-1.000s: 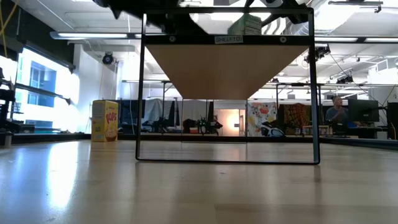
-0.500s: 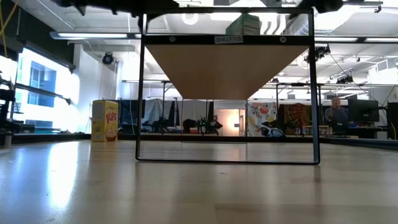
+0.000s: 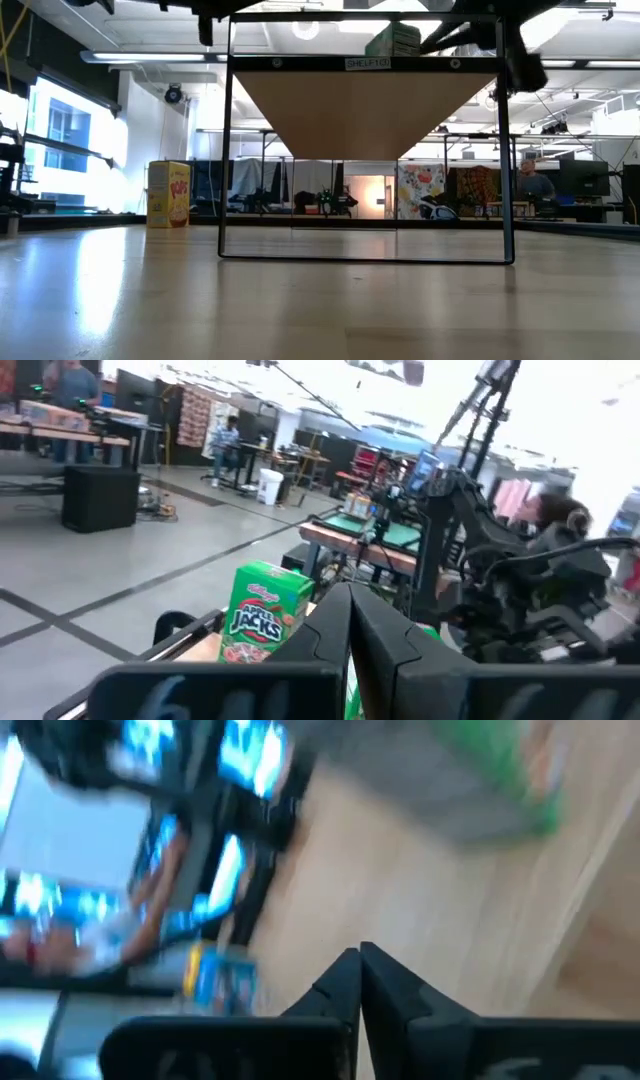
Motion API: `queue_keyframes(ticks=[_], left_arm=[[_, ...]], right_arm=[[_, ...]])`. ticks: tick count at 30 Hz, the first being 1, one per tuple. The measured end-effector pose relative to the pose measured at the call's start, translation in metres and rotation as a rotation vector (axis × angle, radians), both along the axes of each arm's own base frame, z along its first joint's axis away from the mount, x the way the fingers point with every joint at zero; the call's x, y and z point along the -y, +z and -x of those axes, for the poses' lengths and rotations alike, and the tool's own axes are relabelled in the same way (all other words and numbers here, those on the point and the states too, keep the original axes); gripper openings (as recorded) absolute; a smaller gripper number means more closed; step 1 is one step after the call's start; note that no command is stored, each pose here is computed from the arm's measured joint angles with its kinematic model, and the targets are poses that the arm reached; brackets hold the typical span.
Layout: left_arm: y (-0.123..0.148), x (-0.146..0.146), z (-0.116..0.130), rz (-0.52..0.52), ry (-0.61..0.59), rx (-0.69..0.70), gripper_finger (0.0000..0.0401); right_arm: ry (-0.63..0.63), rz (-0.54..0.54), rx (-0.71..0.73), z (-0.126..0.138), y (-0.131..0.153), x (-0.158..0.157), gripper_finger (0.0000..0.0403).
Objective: Stack cereal on shelf
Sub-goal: Put the green cereal box on the shelf
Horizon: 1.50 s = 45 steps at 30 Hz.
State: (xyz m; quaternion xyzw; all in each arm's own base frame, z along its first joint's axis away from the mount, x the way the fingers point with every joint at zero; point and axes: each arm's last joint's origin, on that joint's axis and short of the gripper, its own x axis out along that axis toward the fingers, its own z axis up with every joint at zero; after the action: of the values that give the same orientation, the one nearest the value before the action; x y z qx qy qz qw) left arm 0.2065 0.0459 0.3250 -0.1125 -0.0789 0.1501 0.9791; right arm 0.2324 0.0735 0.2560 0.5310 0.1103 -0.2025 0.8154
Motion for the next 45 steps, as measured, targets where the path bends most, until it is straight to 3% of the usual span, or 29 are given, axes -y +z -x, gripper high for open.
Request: queue_keyframes(ticks=[4, 10, 21, 27, 45], left_arm=[[0.000, 0.000, 0.000, 0.003, 0.010, 0.000, 0.0000], [0.000, -0.001, 0.000, 0.007, 0.029, 0.001, 0.0000], [-0.001, -0.001, 0.000, 0.007, 0.048, -0.005, 0.0000], [-0.001, -0.001, 0.000, 0.007, 0.048, -0.008, 0.0000], [-0.001, -0.001, 0.000, 0.006, 0.048, -0.016, 0.0000]], right_arm=[[-0.111, 0.060, -0.003, -0.002, -0.001, 0.012, 0.0001], [-0.155, 0.125, -0.047, -0.005, 0.002, 0.024, 0.0000], [-0.140, 0.154, -0.103, -0.021, -0.009, 0.046, 0.0000], [-0.152, 0.155, -0.047, -0.030, -0.006, 0.058, 0.0000], [-0.332, -0.079, 0.111, -0.050, -0.013, 0.069, 0.0000]])
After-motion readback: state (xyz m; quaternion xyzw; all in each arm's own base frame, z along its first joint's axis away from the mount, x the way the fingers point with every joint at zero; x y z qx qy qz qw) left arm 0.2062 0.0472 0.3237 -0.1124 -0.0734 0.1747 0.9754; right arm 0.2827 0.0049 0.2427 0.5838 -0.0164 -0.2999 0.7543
